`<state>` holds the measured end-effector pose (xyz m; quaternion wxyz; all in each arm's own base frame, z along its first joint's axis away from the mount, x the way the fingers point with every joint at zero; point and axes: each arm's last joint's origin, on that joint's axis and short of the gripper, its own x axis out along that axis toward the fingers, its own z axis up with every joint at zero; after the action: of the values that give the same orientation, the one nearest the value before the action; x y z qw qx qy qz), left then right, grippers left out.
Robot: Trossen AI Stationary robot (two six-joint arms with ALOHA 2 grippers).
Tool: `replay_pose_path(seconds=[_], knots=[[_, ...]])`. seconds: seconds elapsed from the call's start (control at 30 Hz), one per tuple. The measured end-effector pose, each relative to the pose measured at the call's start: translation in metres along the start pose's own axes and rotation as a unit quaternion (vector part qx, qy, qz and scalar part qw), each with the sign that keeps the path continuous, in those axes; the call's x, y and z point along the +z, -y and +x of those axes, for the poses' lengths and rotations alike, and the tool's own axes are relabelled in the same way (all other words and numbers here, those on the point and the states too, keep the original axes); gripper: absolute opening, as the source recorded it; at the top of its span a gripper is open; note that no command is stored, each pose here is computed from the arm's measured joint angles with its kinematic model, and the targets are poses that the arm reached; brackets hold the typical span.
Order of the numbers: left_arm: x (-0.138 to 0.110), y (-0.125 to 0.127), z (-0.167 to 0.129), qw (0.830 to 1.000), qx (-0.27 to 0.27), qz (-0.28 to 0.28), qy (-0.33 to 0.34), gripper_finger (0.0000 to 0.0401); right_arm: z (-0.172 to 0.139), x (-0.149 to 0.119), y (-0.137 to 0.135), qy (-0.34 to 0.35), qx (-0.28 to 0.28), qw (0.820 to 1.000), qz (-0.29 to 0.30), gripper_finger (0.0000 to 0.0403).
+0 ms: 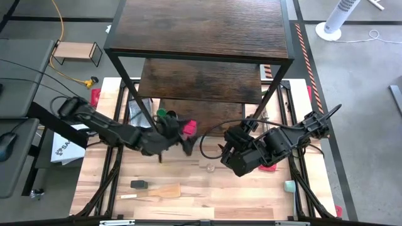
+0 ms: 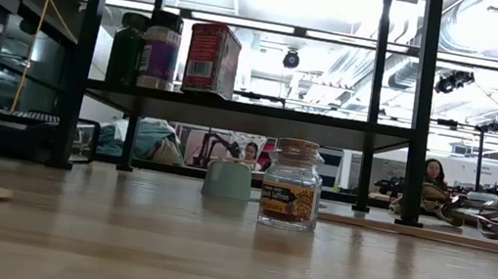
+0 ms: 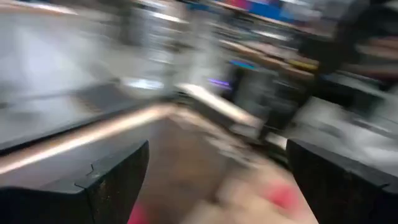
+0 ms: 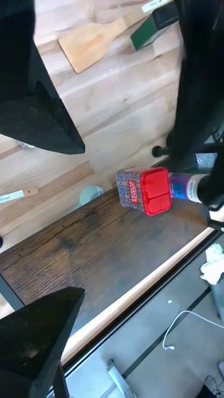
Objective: Shelf spices
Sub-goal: Put the red seasoning can onto the shelf
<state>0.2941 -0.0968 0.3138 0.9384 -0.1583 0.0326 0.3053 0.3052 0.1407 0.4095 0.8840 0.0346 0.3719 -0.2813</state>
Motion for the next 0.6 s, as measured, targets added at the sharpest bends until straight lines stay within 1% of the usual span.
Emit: replay_pose_path(seconds=[0.07, 0.1, 0.13, 0.17, 0.2, 0.23, 0.27, 0.33, 0.4, 0.43, 0.5, 0.6], knots=[[0.010, 0.005, -0.008, 0.995, -0.101, 0.001, -0.028, 0.0367, 0.000, 0.000, 0.000, 0.000, 0.000, 1.000, 0.000, 0.0364], [0.010, 0.007, -0.014, 0.991, -0.131, 0.002, -0.041, 0.0356, 0.000, 0.000, 0.000, 0.000, 0.000, 1.000, 0.000, 0.0364], [0.007, 0.010, -0.020, 0.988, -0.146, 0.008, -0.057, 0.0341, 0.000, 0.000, 0.000, 0.000, 0.000, 1.000, 0.000, 0.0364], [0.001, 0.011, -0.026, 0.985, -0.149, 0.024, -0.078, 0.0321, 0.000, 0.000, 0.000, 0.001, -0.001, 1.000, 0.000, 0.0364], [-0.009, 0.011, -0.033, 0.983, -0.143, 0.044, -0.105, 0.0293, 0.000, 0.000, 0.000, 0.002, -0.002, 1.000, 0.000, 0.0364], [-0.021, 0.011, -0.039, 0.982, -0.125, 0.060, -0.130, 0.0262, 0.000, 0.000, 0.000, 0.003, -0.003, 1.000, 0.002, 0.0364], [-0.033, 0.010, -0.044, 0.981, -0.102, 0.063, -0.153, 0.0226, 0.000, 0.000, 0.000, 0.004, -0.004, 1.000, 0.004, 0.0364], [-0.058, 0.008, -0.055, 0.980, -0.052, 0.053, -0.185, 0.0140, 0.000, 0.000, 0.000, 0.007, -0.007, 1.000, 0.012, 0.0364], [-0.079, 0.009, -0.064, 0.982, -0.012, 0.020, -0.188, 0.0049, 0.000, 0.001, 0.001, 0.011, -0.010, 1.000, 0.014, 0.0364], [-0.090, 0.011, -0.067, 0.983, 0.002, 0.006, -0.183, 0.0026, 0.000, 0.001, 0.001, 0.012, -0.011, 1.000, 0.014, 0.0364], [-0.113, 0.015, -0.067, 0.984, 0.025, -0.022, -0.176, 0.0017, 0.001, 0.001, 0.001, 0.014, -0.014, 1.000, 0.015, 0.0364], [-0.140, 0.021, -0.055, 0.980, 0.042, -0.056, -0.184, 0.0004, 0.002, 0.002, 0.002, 0.014, -0.016, 1.000, 0.016, 0.0364]])
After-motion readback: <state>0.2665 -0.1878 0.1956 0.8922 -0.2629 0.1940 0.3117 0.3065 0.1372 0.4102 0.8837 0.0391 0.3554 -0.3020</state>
